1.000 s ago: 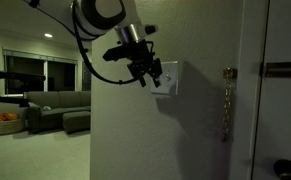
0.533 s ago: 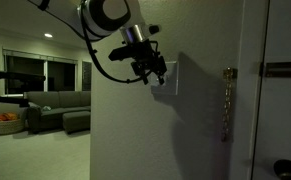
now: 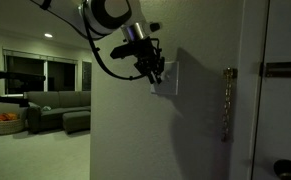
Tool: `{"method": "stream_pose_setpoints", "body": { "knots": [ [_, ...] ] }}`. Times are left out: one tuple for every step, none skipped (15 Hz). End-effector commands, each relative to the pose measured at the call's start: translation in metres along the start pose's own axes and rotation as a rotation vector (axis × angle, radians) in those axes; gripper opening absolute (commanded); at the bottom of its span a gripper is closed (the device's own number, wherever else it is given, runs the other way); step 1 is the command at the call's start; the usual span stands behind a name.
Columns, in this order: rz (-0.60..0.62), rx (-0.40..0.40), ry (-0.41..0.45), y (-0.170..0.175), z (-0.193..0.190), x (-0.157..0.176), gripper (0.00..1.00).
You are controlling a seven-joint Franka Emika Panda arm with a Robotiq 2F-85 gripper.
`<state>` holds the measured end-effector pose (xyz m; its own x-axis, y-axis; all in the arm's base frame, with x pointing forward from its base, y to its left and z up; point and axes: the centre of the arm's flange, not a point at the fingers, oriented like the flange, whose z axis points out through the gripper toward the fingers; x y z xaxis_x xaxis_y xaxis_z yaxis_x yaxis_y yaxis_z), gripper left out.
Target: Turn on the left light switch
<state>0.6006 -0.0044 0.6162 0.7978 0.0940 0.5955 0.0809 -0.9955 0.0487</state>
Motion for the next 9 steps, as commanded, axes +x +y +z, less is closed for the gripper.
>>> {"method": "stream_pose_setpoints", "body": {
  "knots": [
    [-0.015,-0.020,0.014,0.003,-0.009,-0.002,0.08],
    [-0.017,-0.021,0.014,0.003,-0.009,-0.002,0.06],
    [-0.022,-0.020,0.007,0.002,-0.010,-0.006,0.05],
    [-0.024,-0.025,0.004,0.003,-0.011,-0.008,0.02],
    [-0.030,-0.016,-0.005,0.002,-0.014,-0.013,0.04],
    [-0.031,-0.016,-0.008,0.001,-0.015,-0.015,0.07],
    [-0.040,-0.002,-0.017,0.001,-0.019,-0.021,0.07],
    [-0.052,0.010,-0.023,0.001,-0.021,-0.024,0.07],
    [-0.067,0.016,-0.025,0.002,-0.025,-0.028,0.07]
  ]
}}
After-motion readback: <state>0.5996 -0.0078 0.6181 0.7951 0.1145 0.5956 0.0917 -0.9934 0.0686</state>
